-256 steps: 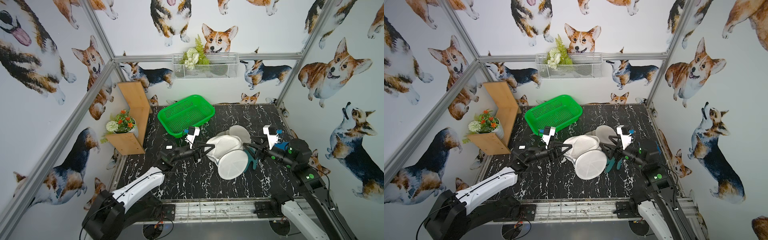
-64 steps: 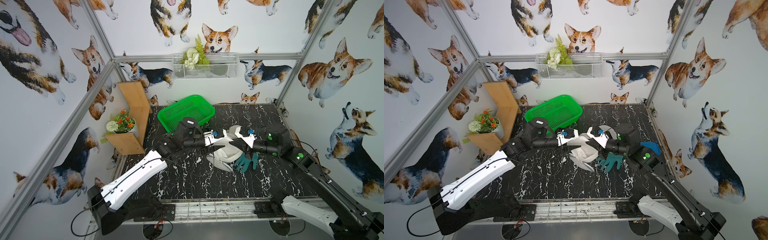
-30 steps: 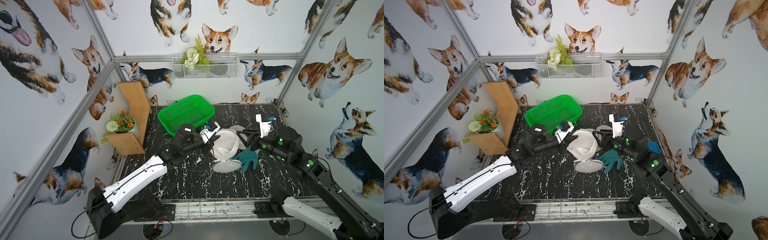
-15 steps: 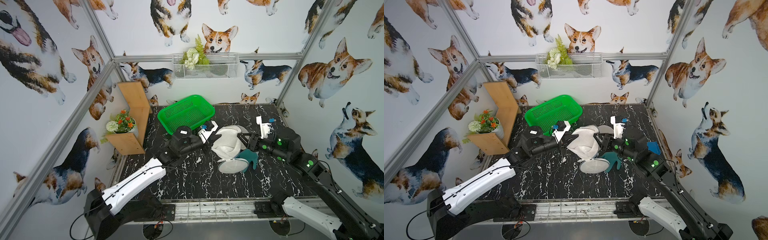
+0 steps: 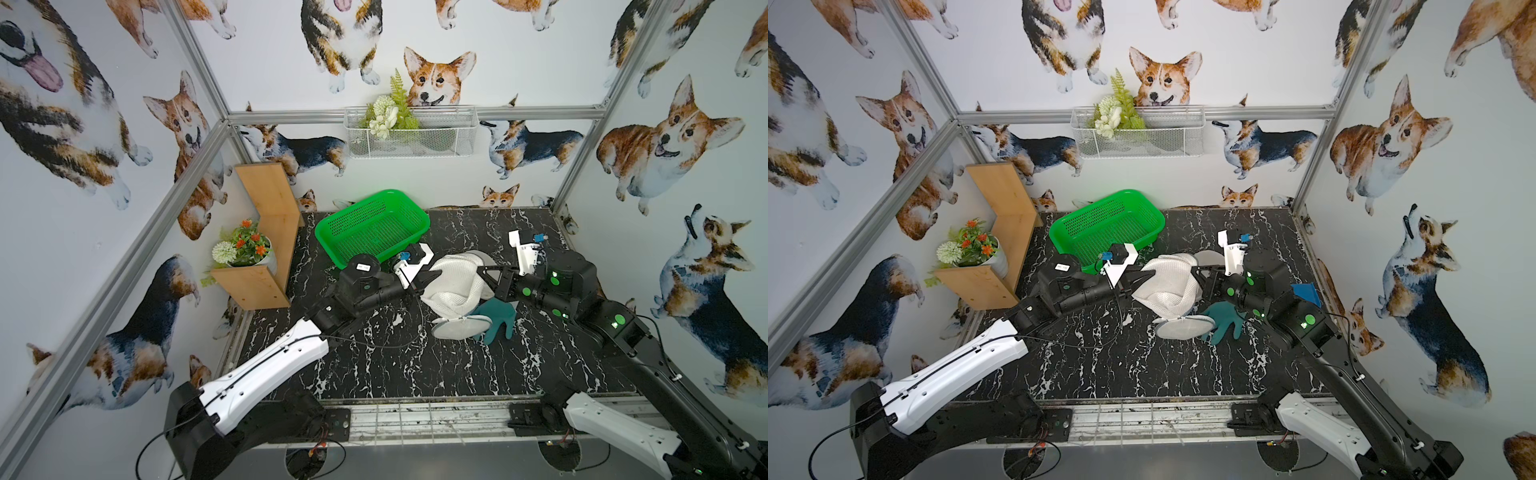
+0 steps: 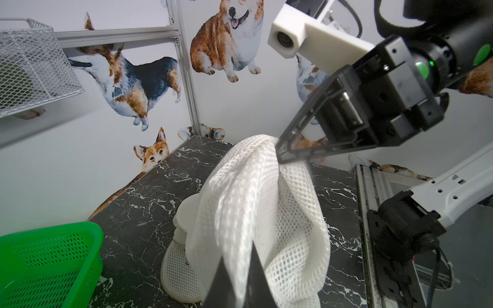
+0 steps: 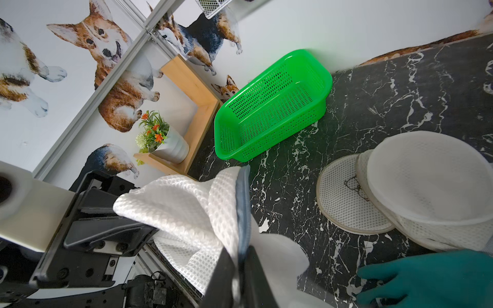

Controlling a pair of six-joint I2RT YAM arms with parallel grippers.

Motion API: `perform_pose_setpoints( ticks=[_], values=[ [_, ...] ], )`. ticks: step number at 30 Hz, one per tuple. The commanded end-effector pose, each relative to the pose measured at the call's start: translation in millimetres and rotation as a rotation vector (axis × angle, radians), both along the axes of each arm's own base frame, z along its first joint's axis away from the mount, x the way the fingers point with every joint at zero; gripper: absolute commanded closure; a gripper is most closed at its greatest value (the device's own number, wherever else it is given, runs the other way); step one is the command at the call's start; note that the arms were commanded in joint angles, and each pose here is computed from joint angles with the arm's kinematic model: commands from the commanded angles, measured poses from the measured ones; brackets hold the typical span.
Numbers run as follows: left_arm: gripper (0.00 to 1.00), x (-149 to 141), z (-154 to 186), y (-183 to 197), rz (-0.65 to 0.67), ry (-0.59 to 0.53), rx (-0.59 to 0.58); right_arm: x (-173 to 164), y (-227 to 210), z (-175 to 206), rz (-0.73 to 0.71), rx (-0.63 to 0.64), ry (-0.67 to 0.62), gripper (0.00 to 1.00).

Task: Turn the laundry bag inside out
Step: Turn over the laundry bag.

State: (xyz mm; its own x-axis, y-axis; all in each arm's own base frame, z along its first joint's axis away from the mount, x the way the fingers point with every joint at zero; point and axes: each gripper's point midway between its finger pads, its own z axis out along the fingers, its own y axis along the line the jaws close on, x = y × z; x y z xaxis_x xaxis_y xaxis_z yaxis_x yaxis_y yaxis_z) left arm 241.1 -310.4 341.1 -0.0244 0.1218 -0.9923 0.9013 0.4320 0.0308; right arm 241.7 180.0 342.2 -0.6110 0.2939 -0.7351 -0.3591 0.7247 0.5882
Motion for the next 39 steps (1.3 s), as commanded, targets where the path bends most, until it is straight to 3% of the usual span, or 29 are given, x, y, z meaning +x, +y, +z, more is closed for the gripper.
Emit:
perform_pose_setpoints(
  ticks=[1,5,9,14,17,21,24,27,32,35,39],
  values=[
    [1.00,-1,10,2,0.003,-0.032,-0.025,3,-11,12,-0.050,-0.014,-0.051,1.00],
    [1.00,-9,17,4,-0.022,-0.046,-0.052,16,-37,13,-0.150,-0.032,-0.059,1.00],
    [1.00,-25,53,4,-0.094,-0.070,-0.170,28,-53,-20,-0.191,-0.032,0.034,1.00],
    [1.00,-26,101,16,-0.067,-0.059,-0.400,23,-20,-57,-0.013,0.113,0.080,1.00],
    [1.00,-20,116,20,-0.051,0.004,-0.518,20,-4,-50,0.076,0.207,0.051,0.86],
    [1.00,9,112,22,0.068,0.167,-0.606,30,-19,-21,0.002,0.140,-0.078,0.45],
    [1.00,28,104,26,0.161,0.272,-0.646,39,-57,0,-0.188,0.024,-0.152,0.33],
    [1.00,46,95,30,0.249,0.377,-0.698,32,-71,14,-0.220,-0.065,-0.252,0.31],
    [1.00,60,94,30,0.289,0.526,-0.807,-11,-24,22,0.141,-0.035,-0.495,0.33],
    [1.00,63,100,30,0.277,0.578,-0.876,-16,-20,28,0.160,-0.006,-0.646,0.32],
    [1.00,65,109,29,0.262,0.611,-0.923,-1,-5,30,0.179,-0.012,-0.689,0.33]
  ],
)
